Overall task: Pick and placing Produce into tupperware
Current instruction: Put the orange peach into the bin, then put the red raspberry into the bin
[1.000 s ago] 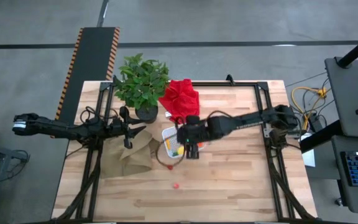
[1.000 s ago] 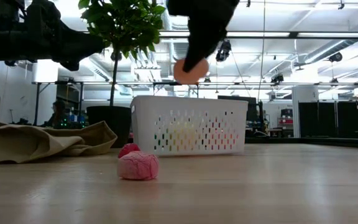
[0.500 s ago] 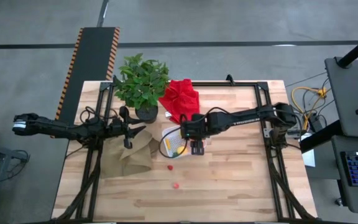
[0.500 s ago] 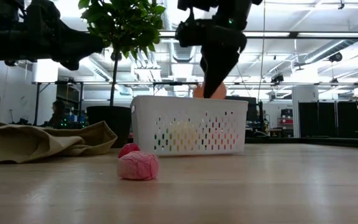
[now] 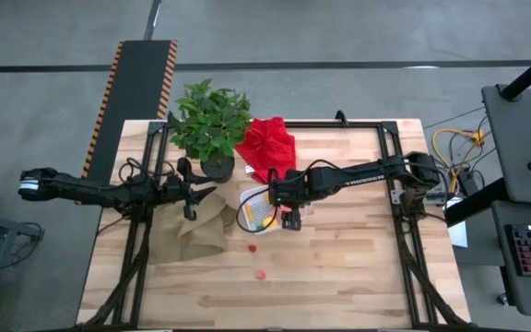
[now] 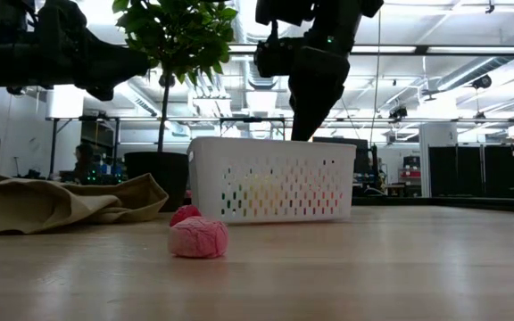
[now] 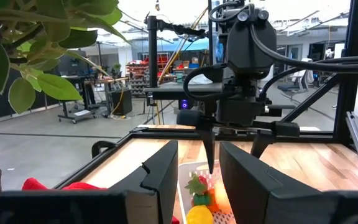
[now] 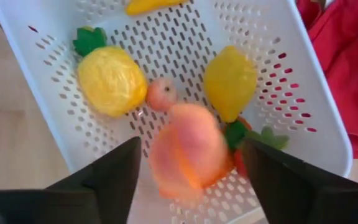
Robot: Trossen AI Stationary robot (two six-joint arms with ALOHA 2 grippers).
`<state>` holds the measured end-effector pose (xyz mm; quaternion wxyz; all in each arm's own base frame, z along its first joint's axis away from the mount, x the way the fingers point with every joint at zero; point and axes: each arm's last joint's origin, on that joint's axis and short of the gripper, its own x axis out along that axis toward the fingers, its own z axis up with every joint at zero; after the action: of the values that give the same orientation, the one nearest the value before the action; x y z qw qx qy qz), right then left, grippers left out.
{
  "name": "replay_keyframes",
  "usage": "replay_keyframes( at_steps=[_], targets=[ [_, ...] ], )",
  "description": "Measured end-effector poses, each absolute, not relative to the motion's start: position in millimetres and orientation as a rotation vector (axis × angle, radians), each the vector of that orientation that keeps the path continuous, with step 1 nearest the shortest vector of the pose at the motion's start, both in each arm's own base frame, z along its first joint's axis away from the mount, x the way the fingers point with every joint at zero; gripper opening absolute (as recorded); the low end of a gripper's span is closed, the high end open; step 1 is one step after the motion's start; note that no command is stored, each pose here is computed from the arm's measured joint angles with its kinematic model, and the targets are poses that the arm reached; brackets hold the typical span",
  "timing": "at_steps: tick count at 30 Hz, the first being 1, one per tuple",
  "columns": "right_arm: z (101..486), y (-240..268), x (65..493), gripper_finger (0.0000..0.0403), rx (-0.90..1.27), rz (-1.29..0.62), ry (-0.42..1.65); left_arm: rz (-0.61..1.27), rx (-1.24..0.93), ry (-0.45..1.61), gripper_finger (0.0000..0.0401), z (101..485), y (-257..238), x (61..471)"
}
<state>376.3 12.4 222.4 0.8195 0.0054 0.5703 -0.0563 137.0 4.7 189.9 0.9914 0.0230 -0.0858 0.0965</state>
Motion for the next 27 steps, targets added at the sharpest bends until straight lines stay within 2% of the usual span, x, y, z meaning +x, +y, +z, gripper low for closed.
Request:
replay_keyframes(
  at_steps=[5,8,12,16,21,27],
  targets=[
    [222.7,13.6,376.6,0.0322,0.014,-0.114,1.210,0.193,0.046,-0.173,0.0105,190.0,4.6,136.9],
    [228.4,15.9,376.7,0.0339,0.047,-0.067,1.193,0.193,0.046,-0.172,0.0105,189.9,4.6,137.0],
    [256.3,27.5,375.6,0.0338,0.068,0.021,1.042,0.194,0.045,-0.172,0.0105,189.8,4.7,137.0],
    [292.9,44.7,362.1,0.0327,-0.005,0.113,0.826,0.193,0.044,-0.171,0.0105,189.8,4.7,137.0],
    [323.8,53.7,318.4,0.0325,-0.061,0.142,0.569,0.193,0.044,-0.167,0.0105,189.3,4.7,137.3],
    [317.8,43.2,243.6,0.0325,-0.038,-0.009,0.458,0.193,0.044,-0.150,0.0105,187.2,4.7,138.9]
  ],
)
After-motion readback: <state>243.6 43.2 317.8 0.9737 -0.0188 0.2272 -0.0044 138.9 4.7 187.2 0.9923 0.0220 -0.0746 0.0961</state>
